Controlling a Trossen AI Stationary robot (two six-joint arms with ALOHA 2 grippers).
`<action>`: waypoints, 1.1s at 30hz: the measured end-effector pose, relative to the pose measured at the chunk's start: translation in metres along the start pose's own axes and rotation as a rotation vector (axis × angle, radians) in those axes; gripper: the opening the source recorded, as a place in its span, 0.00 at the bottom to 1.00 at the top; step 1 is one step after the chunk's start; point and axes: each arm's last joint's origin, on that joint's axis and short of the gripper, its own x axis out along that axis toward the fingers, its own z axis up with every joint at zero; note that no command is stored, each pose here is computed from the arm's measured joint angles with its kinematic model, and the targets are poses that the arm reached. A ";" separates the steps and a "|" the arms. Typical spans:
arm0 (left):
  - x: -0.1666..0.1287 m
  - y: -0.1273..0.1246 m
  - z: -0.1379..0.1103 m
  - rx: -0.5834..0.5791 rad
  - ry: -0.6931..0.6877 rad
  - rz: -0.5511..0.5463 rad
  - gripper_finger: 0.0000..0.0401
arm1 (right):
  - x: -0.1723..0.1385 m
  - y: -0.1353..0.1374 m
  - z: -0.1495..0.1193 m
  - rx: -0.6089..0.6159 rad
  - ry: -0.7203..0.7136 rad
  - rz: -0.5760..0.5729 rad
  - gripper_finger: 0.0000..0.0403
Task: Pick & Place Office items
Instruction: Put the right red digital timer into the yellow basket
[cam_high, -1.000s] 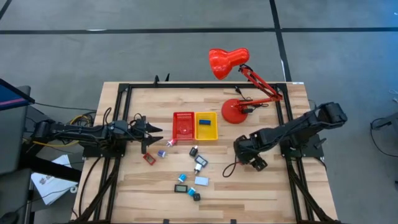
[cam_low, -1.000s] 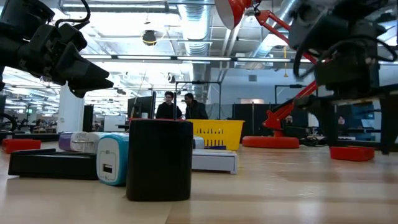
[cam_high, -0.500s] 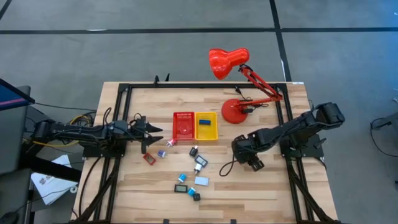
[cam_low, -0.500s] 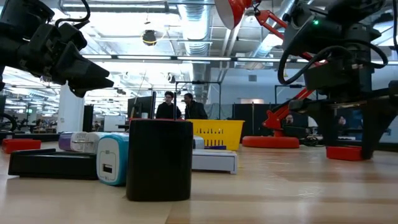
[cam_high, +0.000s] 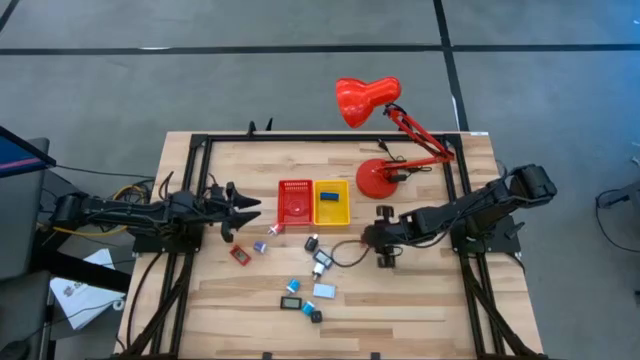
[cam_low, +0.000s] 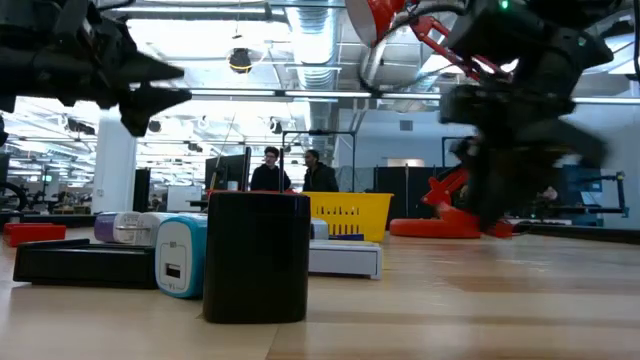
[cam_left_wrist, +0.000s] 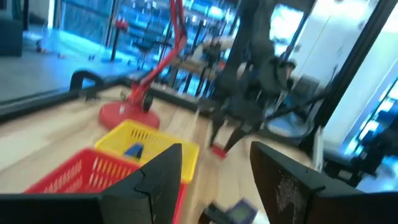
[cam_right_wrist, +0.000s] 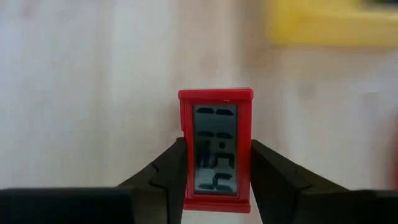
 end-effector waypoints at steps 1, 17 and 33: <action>0.000 -0.001 0.002 -0.014 -0.023 -0.009 0.46 | -0.002 0.000 0.001 0.027 -0.020 -0.049 0.36; -0.020 -0.017 0.056 -0.274 -0.586 -0.275 0.46 | -0.078 -0.038 0.087 0.237 -0.358 -0.316 0.33; 0.010 -0.018 0.067 -0.327 -0.445 0.038 0.46 | -0.132 -0.070 0.200 -0.035 -0.404 -0.422 0.32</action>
